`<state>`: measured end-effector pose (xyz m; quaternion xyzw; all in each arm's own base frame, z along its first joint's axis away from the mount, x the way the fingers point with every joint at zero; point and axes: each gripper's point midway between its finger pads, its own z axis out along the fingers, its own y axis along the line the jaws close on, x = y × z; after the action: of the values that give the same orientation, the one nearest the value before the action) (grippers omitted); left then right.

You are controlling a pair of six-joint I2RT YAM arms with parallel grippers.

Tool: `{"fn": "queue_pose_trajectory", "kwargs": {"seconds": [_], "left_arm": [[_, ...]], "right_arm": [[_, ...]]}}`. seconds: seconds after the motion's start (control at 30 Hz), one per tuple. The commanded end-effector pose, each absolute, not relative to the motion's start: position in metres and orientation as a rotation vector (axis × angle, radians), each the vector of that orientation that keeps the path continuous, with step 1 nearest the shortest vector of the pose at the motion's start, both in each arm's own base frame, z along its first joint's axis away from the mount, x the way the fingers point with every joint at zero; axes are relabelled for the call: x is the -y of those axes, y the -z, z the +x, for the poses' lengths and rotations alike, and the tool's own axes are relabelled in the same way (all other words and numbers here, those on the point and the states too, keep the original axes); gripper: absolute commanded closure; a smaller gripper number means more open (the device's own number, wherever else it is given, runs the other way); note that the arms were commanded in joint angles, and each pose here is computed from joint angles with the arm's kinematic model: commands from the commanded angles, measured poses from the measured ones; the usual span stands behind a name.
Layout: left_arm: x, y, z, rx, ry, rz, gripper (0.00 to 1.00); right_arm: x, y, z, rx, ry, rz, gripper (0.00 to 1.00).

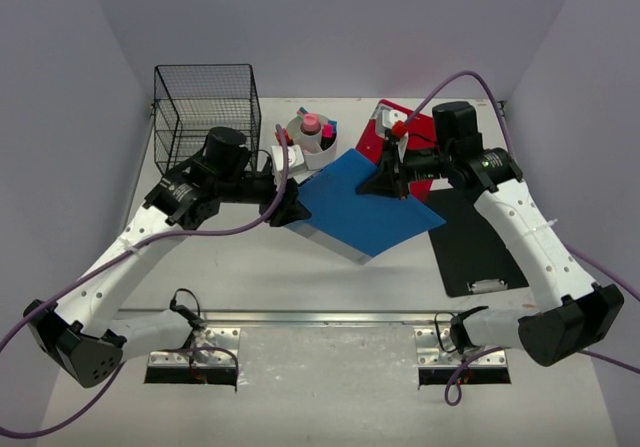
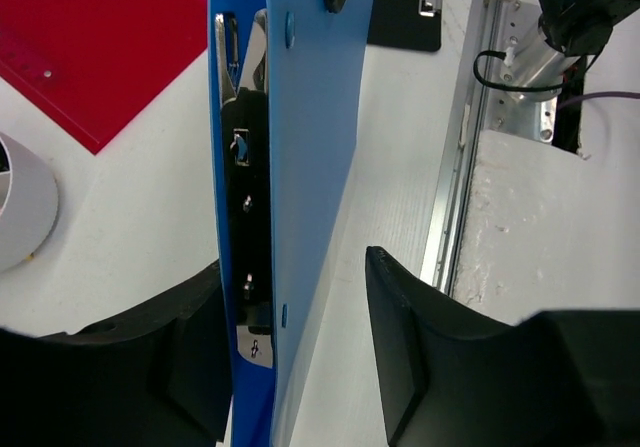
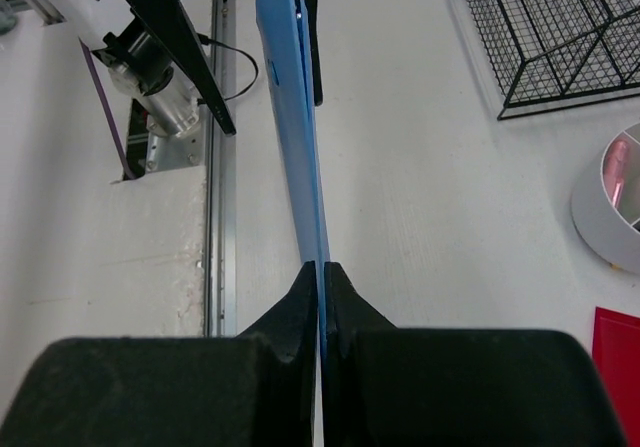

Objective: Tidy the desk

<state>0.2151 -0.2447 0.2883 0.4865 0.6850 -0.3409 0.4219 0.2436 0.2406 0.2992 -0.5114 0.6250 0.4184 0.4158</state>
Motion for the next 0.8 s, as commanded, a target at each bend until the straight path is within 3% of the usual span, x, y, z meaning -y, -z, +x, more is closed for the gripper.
{"fn": "queue_pose_trajectory", "kwargs": {"seconds": [0.0, 0.13, 0.3, 0.37, 0.43, 0.47, 0.5, 0.53, 0.63, 0.77], "left_arm": [[0.26, -0.313, 0.218, -1.623, 0.937, 1.206, 0.54], [0.265, -0.313, 0.222, -1.631, 0.965, 1.19, 0.62], [0.268, -0.314, 0.224, -1.636, 0.983, 1.184, 0.85], [0.266, -0.314, 0.225, -1.649, 0.97, 1.189, 0.99], [0.264, -0.318, 0.226, -1.653, 0.948, 1.2, 1.0], [0.261, -0.32, 0.227, -1.663, 0.927, 1.209, 1.0], [0.259, -0.321, 0.226, -1.681, 0.908, 1.215, 1.0], [0.254, -0.319, 0.226, -1.705, 0.884, 1.22, 1.0], [0.243, -0.33, 0.225, -1.692, 0.797, 1.249, 1.0], [0.221, -0.349, 0.23, -1.695, 0.622, 1.261, 1.0]], "right_arm": [[-0.244, -0.324, 0.241, -1.441, -1.059, -1.286, 1.0], [-0.245, -0.325, 0.238, -1.424, -1.075, -1.287, 1.0], [-0.246, -0.325, 0.236, -1.408, -1.079, -1.286, 1.0], [-0.246, -0.325, 0.237, -1.409, -1.082, -1.278, 1.0], [-0.246, -0.325, 0.239, -1.422, -1.076, -1.265, 0.96], [-0.245, -0.324, 0.241, -1.432, -1.067, -1.258, 0.86], [-0.245, -0.323, 0.242, -1.44, -1.061, -1.253, 0.66], [-0.245, -0.323, 0.243, -1.448, -1.056, -1.247, 0.4], [-0.242, -0.321, 0.249, -1.482, -1.017, -1.219, 0.02], [-0.237, -0.324, 0.256, -1.495, -0.955, -1.196, 0.01]]}}
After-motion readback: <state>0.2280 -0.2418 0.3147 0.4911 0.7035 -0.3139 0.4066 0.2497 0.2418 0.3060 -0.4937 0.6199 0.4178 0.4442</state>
